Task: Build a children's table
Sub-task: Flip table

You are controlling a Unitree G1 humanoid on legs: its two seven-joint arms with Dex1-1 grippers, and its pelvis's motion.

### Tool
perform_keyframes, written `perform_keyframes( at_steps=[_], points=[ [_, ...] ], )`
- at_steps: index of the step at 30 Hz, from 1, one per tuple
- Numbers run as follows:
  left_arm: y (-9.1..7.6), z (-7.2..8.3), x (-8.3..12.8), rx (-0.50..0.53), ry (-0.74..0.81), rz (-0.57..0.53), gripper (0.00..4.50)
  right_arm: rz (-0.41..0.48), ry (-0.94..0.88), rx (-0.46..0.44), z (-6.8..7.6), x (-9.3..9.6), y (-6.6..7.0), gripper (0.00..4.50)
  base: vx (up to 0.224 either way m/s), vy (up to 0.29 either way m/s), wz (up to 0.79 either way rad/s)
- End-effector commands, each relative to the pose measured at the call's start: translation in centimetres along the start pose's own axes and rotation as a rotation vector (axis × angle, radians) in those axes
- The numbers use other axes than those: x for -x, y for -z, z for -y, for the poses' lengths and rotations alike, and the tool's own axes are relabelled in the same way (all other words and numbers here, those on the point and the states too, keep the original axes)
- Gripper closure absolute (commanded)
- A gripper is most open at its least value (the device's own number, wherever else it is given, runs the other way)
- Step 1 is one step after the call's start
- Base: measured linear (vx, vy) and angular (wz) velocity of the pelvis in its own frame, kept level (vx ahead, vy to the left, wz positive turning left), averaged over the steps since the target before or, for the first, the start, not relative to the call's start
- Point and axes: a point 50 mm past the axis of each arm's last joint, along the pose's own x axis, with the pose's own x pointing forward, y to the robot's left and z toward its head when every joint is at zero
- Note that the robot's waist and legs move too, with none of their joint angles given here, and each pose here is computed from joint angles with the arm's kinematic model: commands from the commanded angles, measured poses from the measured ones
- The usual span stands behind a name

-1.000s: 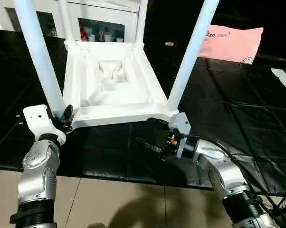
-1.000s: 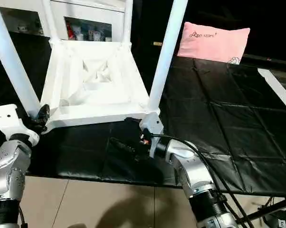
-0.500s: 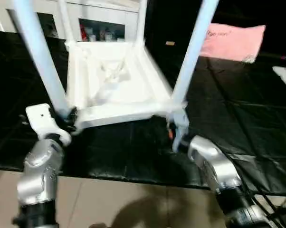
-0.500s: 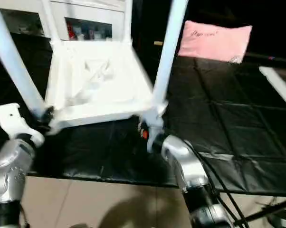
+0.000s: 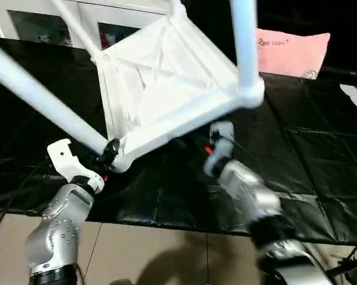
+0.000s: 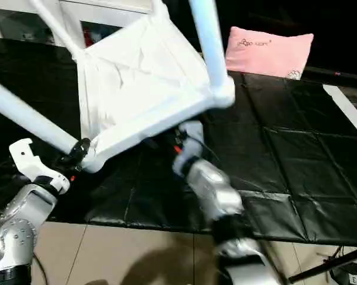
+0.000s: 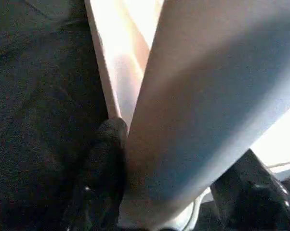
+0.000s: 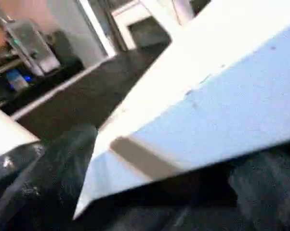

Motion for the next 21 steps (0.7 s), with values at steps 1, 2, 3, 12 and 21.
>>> perform_keyframes(
  at_steps=[1, 2, 3, 12, 21],
  points=[
    [1.7, 1.2, -0.3, 0.073, 0.067, -0.076, 2.21, 0.047, -0.085, 0.014, -0.7, -0.6, -1.3, 0.0, 0.0, 0.0, 0.0],
    [1.7, 1.2, -0.3, 0.072, 0.067, -0.076, 2.21, 0.048, -0.088, 0.013, -0.7, -0.6, -1.3, 0.0, 0.0, 0.0, 0.0],
    [1.7, 1.2, -0.3, 0.072, 0.067, -0.076, 2.21, 0.047, -0.084, 0.006, -0.7, -0.7, -1.3, 0.0, 0.0, 0.0, 0.0],
    [1.8, 1.4, -0.1, 0.031, 0.099, -0.105, 2.21, 0.035, 0.077, -0.154, 0.2, -2.9, -1.3, 0.0, 0.0, 0.0, 0.0],
    [1.8, 1.6, -0.2, 0.008, 0.113, -0.12, 2.21, 0.177, 0.086, -0.497, -0.1, -4.5, -2.9, 0.54, 0.0, 0.0, 0.0]
  ],
)
